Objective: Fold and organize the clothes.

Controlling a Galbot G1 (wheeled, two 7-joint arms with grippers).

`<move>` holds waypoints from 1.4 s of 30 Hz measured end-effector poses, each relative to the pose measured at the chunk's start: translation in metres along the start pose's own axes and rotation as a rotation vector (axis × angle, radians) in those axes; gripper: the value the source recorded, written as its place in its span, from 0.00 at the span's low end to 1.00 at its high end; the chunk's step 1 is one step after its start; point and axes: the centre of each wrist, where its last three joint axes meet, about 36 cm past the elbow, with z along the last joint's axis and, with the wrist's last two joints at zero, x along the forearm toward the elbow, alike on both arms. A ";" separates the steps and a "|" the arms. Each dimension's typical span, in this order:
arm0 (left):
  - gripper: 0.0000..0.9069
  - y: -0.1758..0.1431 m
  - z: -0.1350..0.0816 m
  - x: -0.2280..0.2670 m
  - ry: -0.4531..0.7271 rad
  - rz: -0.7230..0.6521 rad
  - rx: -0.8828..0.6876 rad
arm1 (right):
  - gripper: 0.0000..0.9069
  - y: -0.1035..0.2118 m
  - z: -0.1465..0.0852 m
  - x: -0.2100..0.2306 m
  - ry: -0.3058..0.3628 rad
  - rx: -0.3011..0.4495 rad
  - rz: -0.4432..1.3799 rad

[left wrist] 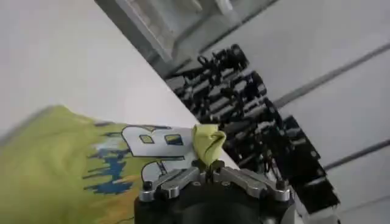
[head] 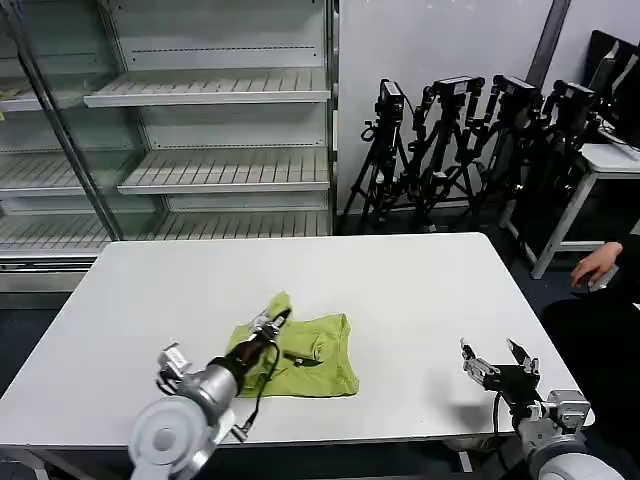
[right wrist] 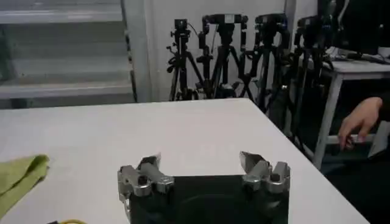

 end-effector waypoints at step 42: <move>1.00 0.046 -0.003 0.062 -0.098 -0.224 -0.215 | 1.00 0.015 0.000 -0.003 -0.030 -0.029 -0.031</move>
